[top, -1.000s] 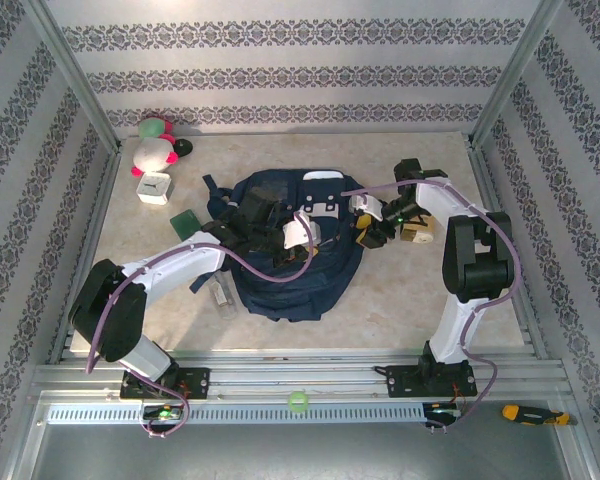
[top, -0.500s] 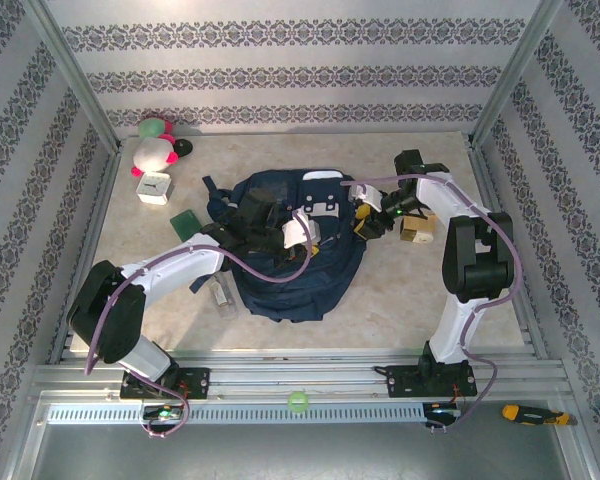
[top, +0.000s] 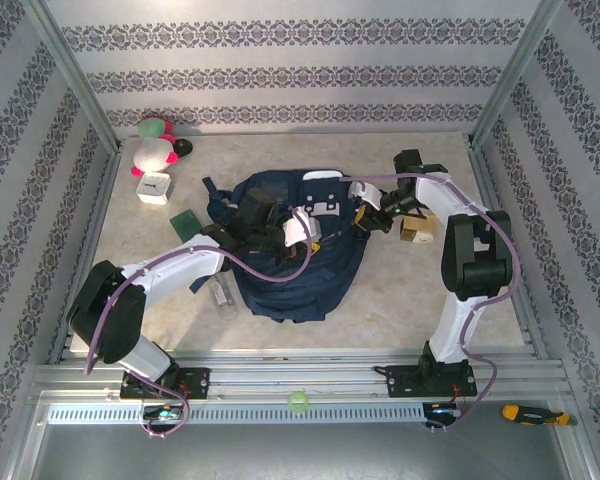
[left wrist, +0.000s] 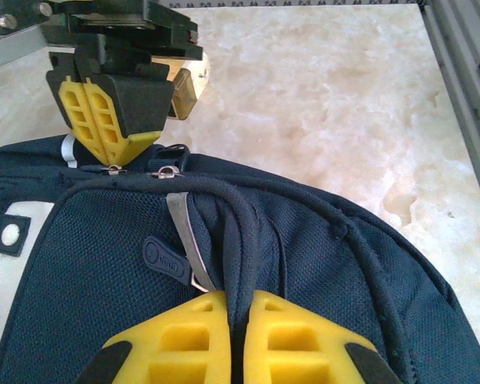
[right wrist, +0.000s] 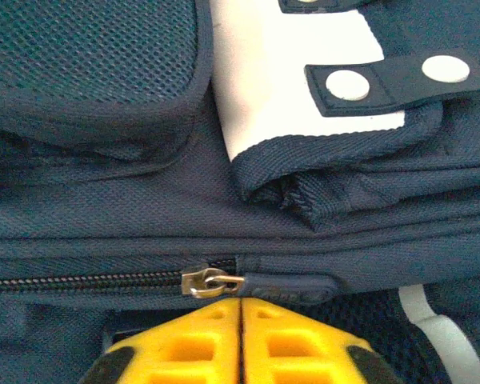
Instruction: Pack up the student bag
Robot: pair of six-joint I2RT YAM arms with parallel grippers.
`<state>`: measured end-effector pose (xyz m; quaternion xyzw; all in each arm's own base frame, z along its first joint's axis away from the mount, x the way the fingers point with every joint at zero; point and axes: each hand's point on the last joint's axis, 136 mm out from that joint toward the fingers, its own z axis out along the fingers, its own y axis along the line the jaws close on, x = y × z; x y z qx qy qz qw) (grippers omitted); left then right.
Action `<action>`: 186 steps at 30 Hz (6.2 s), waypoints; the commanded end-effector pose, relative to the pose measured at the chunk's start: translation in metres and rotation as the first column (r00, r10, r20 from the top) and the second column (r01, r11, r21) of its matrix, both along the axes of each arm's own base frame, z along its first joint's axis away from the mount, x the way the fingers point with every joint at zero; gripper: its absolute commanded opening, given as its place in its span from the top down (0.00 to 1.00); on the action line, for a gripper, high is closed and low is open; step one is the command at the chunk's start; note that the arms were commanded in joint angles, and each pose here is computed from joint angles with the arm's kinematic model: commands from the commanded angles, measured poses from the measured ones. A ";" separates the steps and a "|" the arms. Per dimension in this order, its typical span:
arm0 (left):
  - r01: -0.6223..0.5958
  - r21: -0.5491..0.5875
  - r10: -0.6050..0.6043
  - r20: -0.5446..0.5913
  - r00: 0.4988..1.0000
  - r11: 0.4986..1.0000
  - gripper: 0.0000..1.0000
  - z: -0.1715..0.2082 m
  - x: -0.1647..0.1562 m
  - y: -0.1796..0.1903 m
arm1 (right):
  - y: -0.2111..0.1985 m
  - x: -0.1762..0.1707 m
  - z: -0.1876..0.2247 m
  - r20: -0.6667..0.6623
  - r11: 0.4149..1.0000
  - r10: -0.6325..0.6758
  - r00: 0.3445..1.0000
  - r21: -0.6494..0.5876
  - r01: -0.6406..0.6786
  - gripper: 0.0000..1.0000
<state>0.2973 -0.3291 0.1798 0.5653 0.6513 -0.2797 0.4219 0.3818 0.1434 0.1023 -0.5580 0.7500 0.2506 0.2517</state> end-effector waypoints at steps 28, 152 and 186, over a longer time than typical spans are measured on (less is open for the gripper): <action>0.023 -0.114 -0.006 0.148 0.989 0.993 0.99 0.041 0.001 -0.012 | -0.003 0.003 -0.008 0.138 0.993 0.083 0.987 -0.092 -0.071 0.50; -0.309 -0.362 0.332 0.001 0.943 0.879 1.00 0.054 0.061 -0.048 | 0.030 -0.127 0.093 -0.665 0.317 -0.604 0.439 0.306 0.898 0.32; -0.496 -0.125 0.495 -0.041 0.868 0.859 0.65 0.032 0.050 0.018 | 0.041 -0.073 0.104 -0.798 -0.078 -0.540 0.268 0.364 0.928 1.00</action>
